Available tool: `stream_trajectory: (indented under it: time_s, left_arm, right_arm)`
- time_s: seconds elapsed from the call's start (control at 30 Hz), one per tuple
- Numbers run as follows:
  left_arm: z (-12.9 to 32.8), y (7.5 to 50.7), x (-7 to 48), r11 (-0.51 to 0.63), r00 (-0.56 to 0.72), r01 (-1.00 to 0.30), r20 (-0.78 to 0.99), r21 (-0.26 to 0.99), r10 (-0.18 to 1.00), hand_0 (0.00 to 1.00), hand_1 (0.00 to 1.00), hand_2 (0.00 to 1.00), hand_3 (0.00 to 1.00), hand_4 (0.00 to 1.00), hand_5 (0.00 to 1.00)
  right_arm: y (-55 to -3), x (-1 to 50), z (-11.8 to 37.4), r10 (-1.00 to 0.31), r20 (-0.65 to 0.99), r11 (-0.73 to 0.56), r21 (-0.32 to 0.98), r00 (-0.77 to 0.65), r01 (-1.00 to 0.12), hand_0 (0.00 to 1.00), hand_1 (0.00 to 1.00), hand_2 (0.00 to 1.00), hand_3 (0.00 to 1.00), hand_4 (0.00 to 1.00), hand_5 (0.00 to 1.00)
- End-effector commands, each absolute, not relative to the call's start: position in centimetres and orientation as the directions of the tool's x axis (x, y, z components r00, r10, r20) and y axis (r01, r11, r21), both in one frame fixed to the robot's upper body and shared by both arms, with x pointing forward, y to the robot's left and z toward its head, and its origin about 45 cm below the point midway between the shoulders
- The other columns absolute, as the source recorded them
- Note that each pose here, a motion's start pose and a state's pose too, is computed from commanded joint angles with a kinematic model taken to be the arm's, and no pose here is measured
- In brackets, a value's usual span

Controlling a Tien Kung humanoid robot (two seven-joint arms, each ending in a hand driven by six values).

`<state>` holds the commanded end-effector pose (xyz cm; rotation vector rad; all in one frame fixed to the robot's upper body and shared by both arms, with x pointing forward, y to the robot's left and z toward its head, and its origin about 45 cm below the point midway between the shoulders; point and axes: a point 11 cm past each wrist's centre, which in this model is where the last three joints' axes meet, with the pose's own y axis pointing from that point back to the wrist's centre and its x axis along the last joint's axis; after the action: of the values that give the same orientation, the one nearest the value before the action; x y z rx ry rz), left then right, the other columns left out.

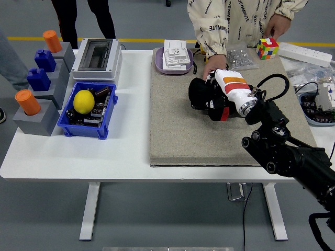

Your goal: Pick the rag up,wipe the panel,place it on the desk

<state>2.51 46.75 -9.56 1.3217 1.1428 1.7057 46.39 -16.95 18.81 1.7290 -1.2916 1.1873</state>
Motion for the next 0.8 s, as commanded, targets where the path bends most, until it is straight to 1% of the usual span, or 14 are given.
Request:
stream_trajectory:
  time_s: [0.3, 0.8]
  left_arm:
    - [-9.6, 46.6, 2.7, -0.376, -0.251, -0.007, 0.362, 0.927, 0.898, 0.646, 0.693, 0.734, 0.565, 0.598, 0.473]
    - [-9.7, 46.5, 2.6, -0.374, -0.254, -0.007, 0.36, 0.927, 0.898, 0.645, 0.694, 0.734, 0.563, 0.598, 0.473]
  right_arm:
    - [-18.5, 46.4, 17.9, -0.343, 0.933, -0.255, 0.017, 0.107, -0.967, 0.2, 0.32, 0.392, 0.393, 0.972, 0.011]
    - [-22.3, 46.8, 18.0, -0.33, 0.941, -0.184, 0.018, 0.079, -0.983, 0.199, 0.319, 0.392, 0.393, 0.973, 0.011]
